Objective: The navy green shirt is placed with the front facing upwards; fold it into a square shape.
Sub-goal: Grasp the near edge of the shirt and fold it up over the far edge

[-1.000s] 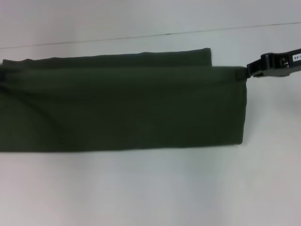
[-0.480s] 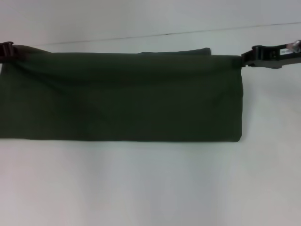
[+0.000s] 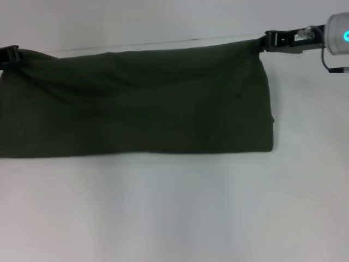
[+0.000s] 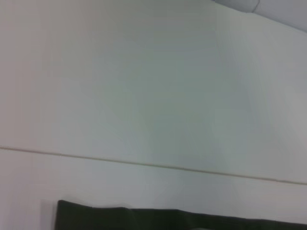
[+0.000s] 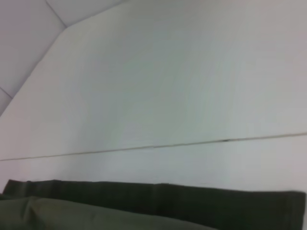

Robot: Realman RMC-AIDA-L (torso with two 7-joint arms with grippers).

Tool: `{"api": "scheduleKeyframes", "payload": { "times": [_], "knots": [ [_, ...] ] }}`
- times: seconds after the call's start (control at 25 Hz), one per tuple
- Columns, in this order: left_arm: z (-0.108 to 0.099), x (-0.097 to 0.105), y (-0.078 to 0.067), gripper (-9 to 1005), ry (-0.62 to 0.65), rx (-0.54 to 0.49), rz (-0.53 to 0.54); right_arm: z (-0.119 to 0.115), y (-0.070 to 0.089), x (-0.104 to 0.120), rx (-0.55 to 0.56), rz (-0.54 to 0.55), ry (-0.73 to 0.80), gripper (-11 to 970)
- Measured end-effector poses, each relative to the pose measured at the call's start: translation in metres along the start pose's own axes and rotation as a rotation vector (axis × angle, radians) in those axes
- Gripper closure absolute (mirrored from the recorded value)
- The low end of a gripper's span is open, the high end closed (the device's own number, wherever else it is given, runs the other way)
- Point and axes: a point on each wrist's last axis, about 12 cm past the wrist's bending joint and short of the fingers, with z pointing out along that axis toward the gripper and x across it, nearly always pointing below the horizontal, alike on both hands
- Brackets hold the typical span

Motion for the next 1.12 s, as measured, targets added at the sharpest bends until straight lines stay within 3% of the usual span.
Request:
{"api": "scheduleKeyframes", "payload": {
  "times": [0.32, 0.68, 1.12],
  "knots": [
    [0.008, 0.006, -0.003, 905, -0.025, -0.025, 0.000, 0.017, -0.002, 0.002, 0.078, -0.023, -0.038, 871],
    [0.014, 0.010, -0.007, 906, -0.021, -0.030, 0.003, 0.035, 0.010, 0.000, 0.108, -0.079, -0.080, 867],
    [0.014, 0.013, -0.006, 893, -0.018, -0.031, -0.056, 0.037, 0.011, -0.003, 0.131, -0.108, -0.080, 862]
  ]
}}
